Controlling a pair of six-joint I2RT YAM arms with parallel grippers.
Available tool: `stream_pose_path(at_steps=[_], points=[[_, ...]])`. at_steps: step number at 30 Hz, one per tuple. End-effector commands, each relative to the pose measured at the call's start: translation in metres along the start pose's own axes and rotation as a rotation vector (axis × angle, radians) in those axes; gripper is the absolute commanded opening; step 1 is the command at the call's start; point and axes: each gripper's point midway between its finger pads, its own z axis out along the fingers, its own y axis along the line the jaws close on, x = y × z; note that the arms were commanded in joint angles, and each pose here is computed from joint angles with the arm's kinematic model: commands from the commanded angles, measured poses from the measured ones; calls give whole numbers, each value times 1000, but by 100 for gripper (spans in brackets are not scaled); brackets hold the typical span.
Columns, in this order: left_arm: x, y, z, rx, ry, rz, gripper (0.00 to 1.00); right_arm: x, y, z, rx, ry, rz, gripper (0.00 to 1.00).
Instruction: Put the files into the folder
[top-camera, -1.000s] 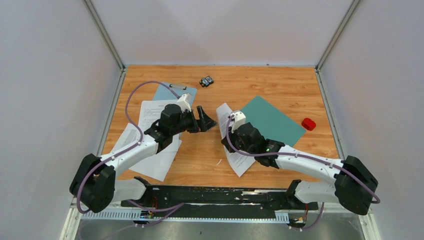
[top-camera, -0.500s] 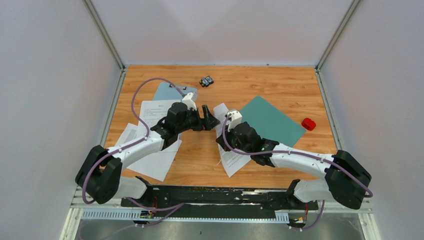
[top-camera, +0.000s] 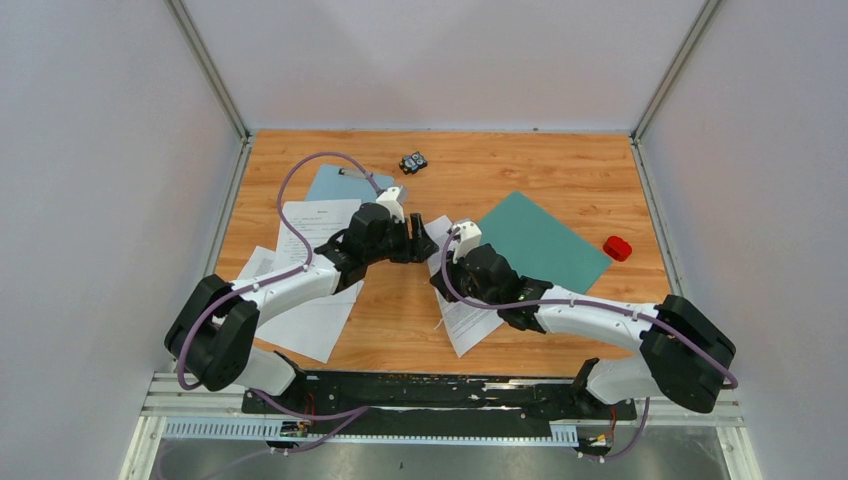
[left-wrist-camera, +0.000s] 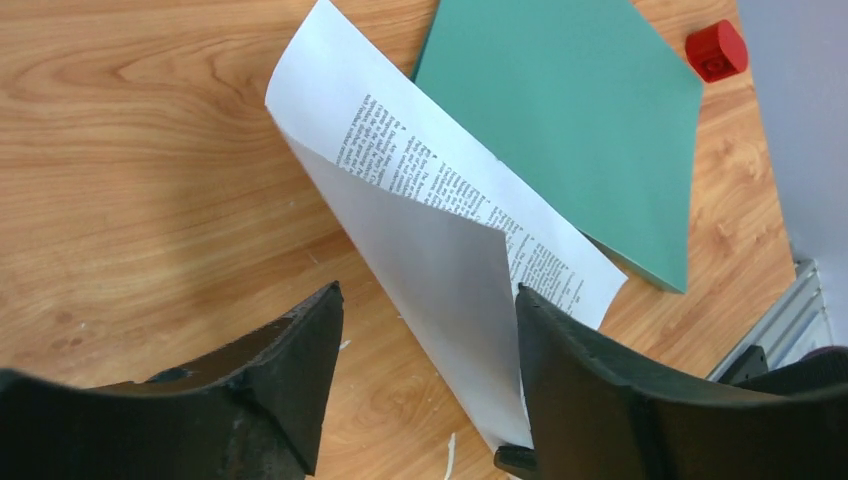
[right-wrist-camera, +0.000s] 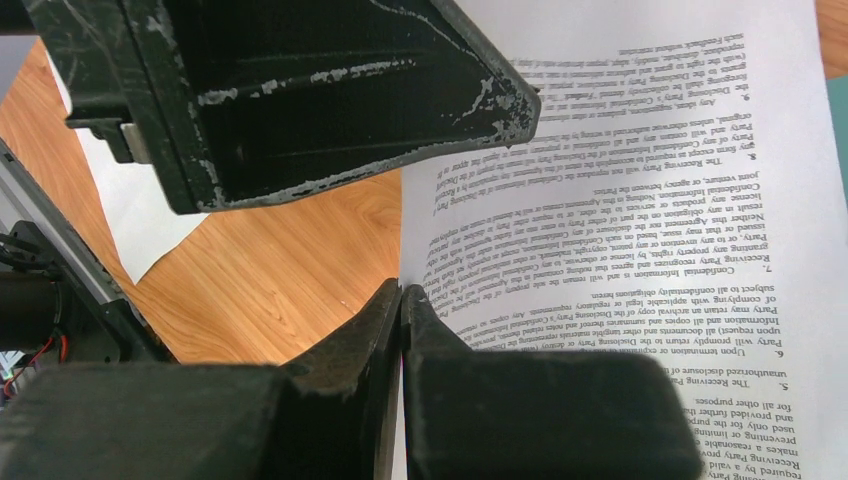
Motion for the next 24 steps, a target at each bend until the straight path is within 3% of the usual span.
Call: stream_pose_path(at_steps=[1,5,12,16,21,24], points=[[-21,-8,-6,0,-49,50,76,-16,8,6,-11,-48,15,5],[-17,-9,-5,6,-28,38,82,-19,11,7,-23,-53,23,5],[-14,-1,-4,-52,-22,33,78,-22,10,9,-8,-62,28,5],[-14,2,-3,-72,-21,37,67,-22,11,9,-13,-62,34,7],[-13,3,0,-71,-16,36,54,-21,10,11,-3,-49,37,21],[-11,8,1,-95,-11,39,39,-19,9,9,5,-36,45,23]])
